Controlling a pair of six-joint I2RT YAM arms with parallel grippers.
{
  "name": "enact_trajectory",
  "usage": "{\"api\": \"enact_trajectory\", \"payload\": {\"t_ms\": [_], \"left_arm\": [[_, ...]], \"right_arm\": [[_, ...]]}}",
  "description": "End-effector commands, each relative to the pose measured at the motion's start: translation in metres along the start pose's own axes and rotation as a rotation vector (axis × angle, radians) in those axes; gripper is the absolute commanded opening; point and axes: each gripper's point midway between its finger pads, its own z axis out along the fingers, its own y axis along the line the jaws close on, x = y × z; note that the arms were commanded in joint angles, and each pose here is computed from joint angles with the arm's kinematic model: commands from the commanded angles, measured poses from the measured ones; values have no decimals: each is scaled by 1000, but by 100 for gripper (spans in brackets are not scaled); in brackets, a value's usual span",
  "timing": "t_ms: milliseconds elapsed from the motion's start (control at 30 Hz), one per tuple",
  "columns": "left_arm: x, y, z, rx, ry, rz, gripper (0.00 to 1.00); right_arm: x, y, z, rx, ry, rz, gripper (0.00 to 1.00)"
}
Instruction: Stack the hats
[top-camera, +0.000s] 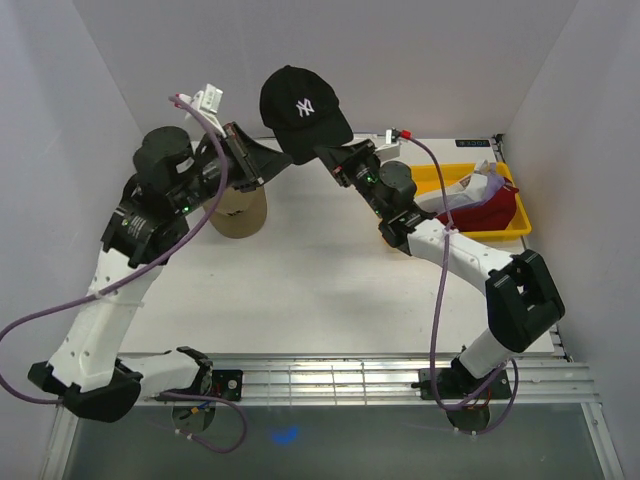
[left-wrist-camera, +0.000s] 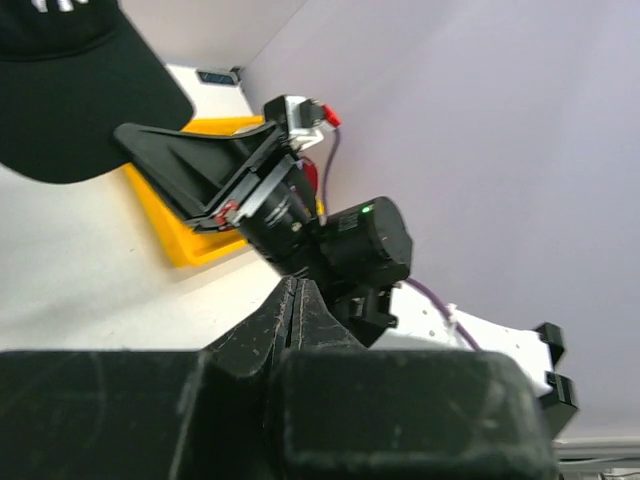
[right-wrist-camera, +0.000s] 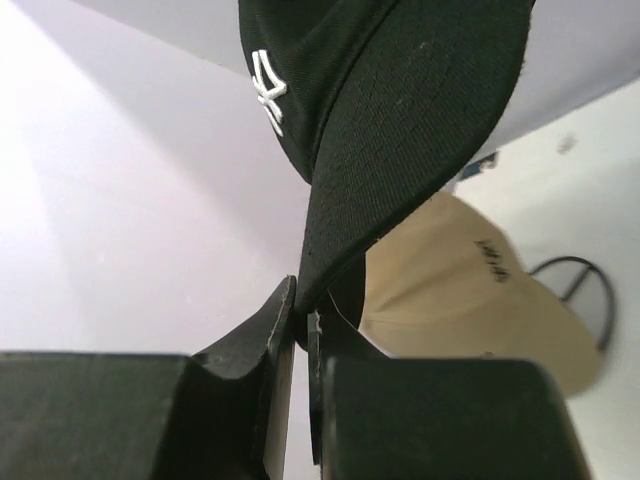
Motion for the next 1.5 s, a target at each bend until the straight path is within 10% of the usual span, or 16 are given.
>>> {"api": "enact_trajectory", "payload": {"t_ms": [0,500,1467], "left_arm": [[-13,-26,-46,30,-34,5,0],[-25,-94,-143,195,-51,-24,0],[0,-78,-142,177,15,-27,0]], "right_arm": [[8,66,13,-78,-109,-22,8],[140,120,53,-89,-212,-70,8],[238,56,50,70,-165,-55,8]]}}
